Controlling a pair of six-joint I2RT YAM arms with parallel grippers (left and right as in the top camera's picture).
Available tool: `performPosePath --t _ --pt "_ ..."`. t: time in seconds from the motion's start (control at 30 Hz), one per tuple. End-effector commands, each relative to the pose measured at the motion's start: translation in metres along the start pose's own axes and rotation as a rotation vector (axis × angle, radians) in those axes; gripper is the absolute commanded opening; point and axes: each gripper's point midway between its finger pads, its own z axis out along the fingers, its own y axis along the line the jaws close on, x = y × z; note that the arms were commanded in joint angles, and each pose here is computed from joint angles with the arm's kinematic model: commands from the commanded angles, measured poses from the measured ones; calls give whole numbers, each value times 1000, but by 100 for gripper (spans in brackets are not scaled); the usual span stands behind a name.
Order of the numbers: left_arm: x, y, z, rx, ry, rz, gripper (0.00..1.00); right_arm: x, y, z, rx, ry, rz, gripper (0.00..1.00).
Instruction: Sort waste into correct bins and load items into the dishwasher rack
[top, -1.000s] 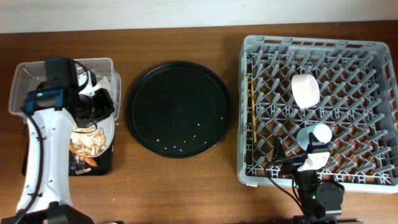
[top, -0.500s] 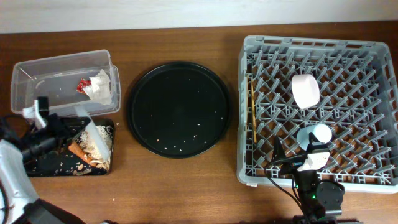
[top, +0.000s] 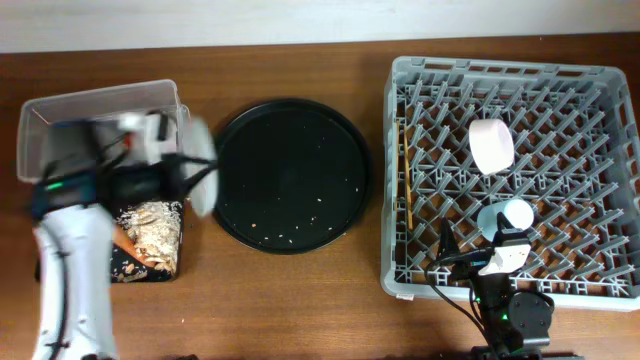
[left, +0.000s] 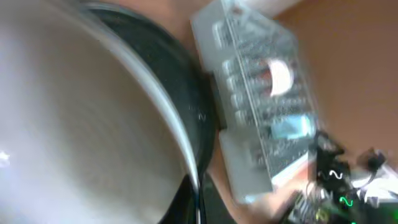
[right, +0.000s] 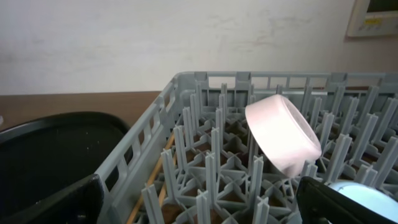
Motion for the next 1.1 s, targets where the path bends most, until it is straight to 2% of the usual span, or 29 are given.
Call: performPosePath --t 0.0,0.07,0.13,0.2,0.23,0.3,0.4,0.5,0.53,0.57,0.67,0.73,0.77,0.83,0.93,1.03,1.07 --pt "-11 -66 80 -153 7 188 0 3 0 0 -3 5 -6 98" --pt "-10 -144 134 10 -49 383 0 3 0 0 -3 5 -6 98" --pt "-11 -201 169 203 -110 374 0 3 0 0 -3 5 -6 98" --pt "-23 -256 185 501 -175 296 0 3 0 0 -3 5 -6 98" --pt "-27 -265 189 588 -183 240 0 3 0 0 -3 5 -6 98" --pt "-15 -268 207 732 -100 142 0 3 0 0 -3 5 -6 98" --pt "6 -246 237 720 9 49 0 3 0 0 -3 5 -6 98" --pt "16 -239 246 719 50 38 21 3 0 0 -3 5 -6 98" --pt "19 -239 245 731 57 75 59 3 0 0 -3 5 -6 98" --pt "19 -230 247 706 63 82 100 3 0 0 -3 5 -6 98" --pt "14 -194 249 599 93 23 100 3 0 0 -3 5 -6 98" --pt "-1 -160 229 408 58 33 100 3 0 0 -2 5 -6 98" --pt "-12 -139 204 217 -2 87 100 3 0 0 -3 5 -6 98" --pt "-25 -119 146 -56 -90 185 100 3 0 0 -3 5 -6 98" --pt "-10 -93 60 -387 -125 207 100 3 0 0 -3 5 -6 98" --pt "-5 -113 15 -378 -189 225 100 3 0 0 -3 5 -6 98" --pt "3 -107 -1 -435 -186 229 100 3 0 0 -2 5 -6 98"
